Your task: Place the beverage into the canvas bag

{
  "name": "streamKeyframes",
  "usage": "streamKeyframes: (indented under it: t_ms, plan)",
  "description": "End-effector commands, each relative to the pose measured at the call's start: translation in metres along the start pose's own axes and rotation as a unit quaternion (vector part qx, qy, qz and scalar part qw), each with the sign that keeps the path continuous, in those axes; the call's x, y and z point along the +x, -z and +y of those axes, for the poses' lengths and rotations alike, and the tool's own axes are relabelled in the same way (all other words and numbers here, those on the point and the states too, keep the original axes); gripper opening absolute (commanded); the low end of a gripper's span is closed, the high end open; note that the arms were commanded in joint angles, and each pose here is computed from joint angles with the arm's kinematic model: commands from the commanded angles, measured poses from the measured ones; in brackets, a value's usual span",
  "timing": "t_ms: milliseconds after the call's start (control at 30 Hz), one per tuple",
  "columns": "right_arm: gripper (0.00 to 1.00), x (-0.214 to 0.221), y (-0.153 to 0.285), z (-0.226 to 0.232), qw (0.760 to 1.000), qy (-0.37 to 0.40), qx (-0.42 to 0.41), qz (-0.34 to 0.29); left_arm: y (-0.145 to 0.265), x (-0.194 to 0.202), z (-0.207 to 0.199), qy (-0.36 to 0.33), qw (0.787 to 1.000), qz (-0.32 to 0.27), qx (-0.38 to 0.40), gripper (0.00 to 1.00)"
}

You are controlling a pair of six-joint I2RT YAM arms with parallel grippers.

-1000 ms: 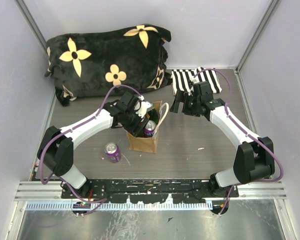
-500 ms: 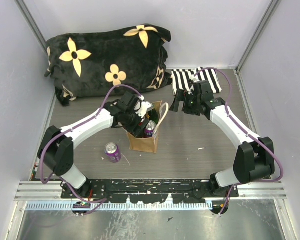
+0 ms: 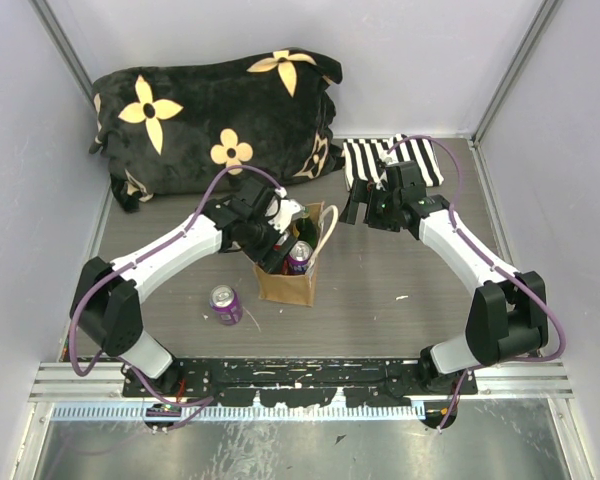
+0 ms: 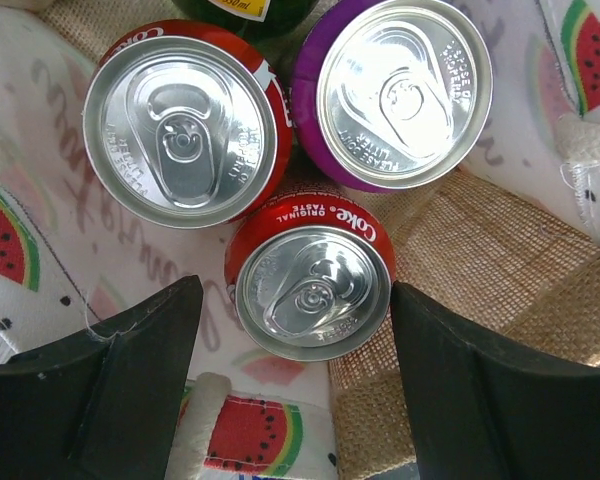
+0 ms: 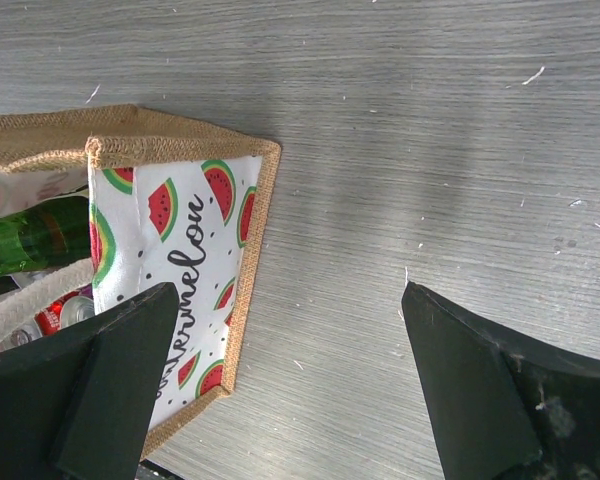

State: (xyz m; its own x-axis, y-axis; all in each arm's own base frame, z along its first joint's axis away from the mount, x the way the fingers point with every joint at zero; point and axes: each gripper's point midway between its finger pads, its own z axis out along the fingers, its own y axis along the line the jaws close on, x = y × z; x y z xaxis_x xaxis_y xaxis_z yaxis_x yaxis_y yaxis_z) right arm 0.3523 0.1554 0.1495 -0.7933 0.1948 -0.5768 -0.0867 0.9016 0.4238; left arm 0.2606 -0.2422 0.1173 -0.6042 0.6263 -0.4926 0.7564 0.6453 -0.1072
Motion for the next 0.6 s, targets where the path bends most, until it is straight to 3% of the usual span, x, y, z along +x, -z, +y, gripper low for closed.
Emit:
streamKeyframes:
  t_ms: [0, 567]
  plan:
    - [1.0, -0.023, 0.006, 0.012, 0.999, 0.008, -0.02, -0.033, 0.021, -0.008, -0.001, 0.0, 1.0, -0.011, -0.002, 0.82]
    - [1.0, -0.024, 0.006, 0.013, 0.999, 0.007, -0.021, -0.032, 0.08, -0.058, -0.02, -0.002, 0.991, -0.129, 0.021, 0.84]
